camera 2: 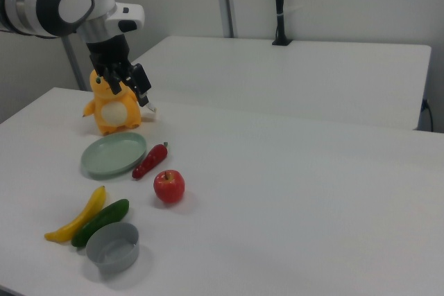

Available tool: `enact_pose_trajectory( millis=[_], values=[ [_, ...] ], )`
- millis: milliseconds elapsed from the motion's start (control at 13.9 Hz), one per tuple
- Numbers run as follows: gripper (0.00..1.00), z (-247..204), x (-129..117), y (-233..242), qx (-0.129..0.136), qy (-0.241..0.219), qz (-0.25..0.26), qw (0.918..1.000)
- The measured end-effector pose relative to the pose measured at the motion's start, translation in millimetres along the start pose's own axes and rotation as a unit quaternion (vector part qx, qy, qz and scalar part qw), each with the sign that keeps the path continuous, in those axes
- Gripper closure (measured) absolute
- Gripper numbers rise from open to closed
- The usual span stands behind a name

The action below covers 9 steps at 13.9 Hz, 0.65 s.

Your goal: Red apple placed in the center of the desktop

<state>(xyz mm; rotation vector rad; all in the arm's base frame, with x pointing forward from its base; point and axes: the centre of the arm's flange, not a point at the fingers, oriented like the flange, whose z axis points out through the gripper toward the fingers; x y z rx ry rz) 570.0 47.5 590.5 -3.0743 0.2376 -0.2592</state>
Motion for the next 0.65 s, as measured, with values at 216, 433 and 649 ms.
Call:
enact_pose_trajectory(
  millis=[216,433,649],
  values=[
    [0.00,-2.7,0.5,-0.5,-0.006,-0.005,-0.017,0.9998],
    [0.00,-0.2,1.8,0.7,-0.021,-0.004,-0.022,0.9995],
    [0.00,1.1,2.3,0.6,-0.022,-0.005,-0.023,0.9995]
  ],
)
